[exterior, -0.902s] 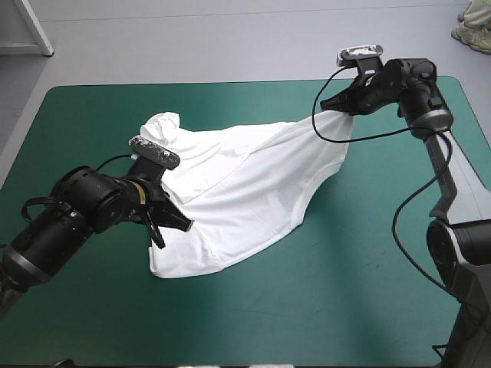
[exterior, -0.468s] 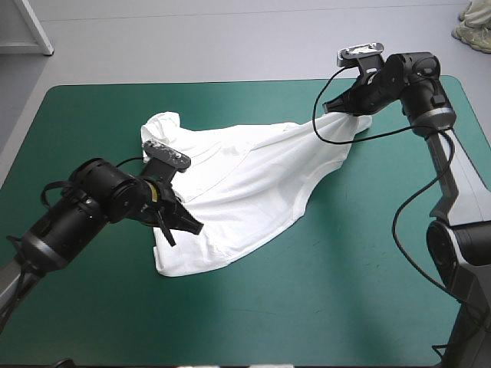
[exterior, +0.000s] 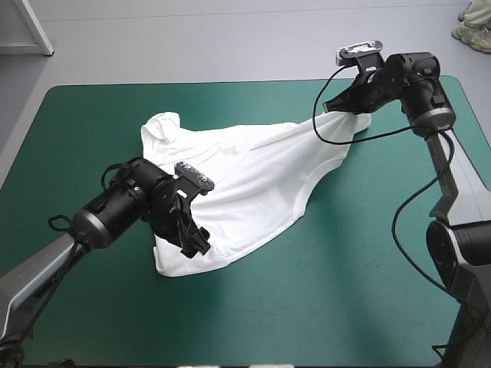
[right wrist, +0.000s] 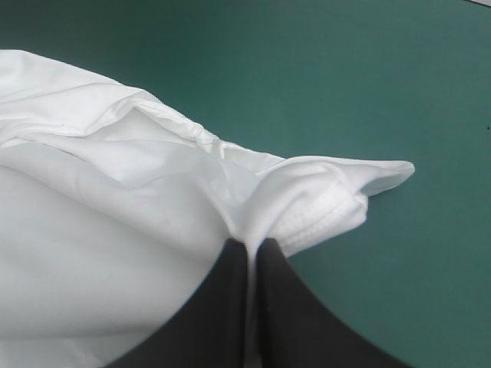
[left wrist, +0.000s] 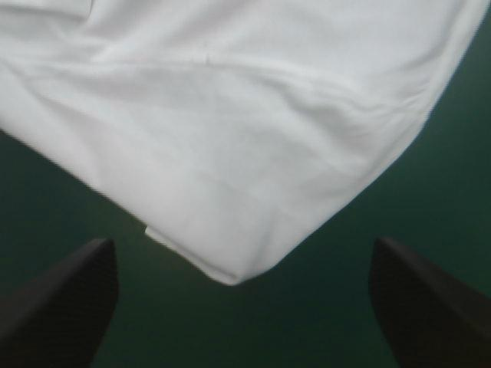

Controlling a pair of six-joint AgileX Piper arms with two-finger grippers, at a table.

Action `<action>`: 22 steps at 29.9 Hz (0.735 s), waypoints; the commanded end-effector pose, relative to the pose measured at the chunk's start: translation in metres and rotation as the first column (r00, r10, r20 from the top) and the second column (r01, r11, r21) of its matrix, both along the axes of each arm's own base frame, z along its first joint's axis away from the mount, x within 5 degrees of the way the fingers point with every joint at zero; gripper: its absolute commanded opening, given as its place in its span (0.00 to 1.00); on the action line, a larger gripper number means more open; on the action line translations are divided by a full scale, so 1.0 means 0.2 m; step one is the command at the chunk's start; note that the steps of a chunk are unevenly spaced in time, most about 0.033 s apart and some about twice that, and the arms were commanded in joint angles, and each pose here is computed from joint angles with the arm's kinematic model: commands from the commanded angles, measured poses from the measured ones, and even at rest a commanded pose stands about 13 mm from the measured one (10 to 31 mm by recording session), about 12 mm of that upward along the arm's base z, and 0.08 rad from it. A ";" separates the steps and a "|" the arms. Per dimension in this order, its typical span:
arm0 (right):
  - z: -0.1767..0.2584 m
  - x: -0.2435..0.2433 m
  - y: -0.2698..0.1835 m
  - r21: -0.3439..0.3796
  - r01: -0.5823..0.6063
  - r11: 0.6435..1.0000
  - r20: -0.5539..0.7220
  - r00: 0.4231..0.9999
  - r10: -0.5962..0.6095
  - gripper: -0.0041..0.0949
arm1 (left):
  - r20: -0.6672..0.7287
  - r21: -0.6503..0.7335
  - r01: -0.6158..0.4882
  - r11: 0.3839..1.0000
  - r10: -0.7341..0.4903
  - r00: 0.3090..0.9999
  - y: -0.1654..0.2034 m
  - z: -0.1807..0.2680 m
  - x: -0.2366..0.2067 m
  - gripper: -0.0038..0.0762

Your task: Fold the cloth

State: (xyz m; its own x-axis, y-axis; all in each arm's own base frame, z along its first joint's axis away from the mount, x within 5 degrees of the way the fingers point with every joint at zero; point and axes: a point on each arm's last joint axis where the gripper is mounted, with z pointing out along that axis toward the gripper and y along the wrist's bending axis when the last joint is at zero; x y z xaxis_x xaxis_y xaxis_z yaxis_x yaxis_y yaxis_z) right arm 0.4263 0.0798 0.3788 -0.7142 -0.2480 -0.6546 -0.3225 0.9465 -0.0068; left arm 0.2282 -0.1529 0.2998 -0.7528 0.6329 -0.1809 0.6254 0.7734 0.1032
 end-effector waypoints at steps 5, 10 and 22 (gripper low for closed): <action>0.19 -0.06 -0.02 -0.012 -0.008 1.000 0.141 0.990 0.010 0.02 | 0.033 -0.023 -0.052 0.998 0.053 0.998 0.06 -0.19 -0.07 0.85; 0.19 -0.06 -0.02 -0.012 -0.008 1.000 0.143 0.990 0.010 0.02 | 0.062 -0.059 -0.067 0.996 0.071 0.996 0.07 -0.32 -0.09 0.82; 0.19 -0.06 -0.02 -0.011 -0.009 1.000 0.141 0.990 0.010 0.02 | 0.085 -0.102 -0.086 0.991 0.095 0.992 0.07 -0.44 -0.10 0.07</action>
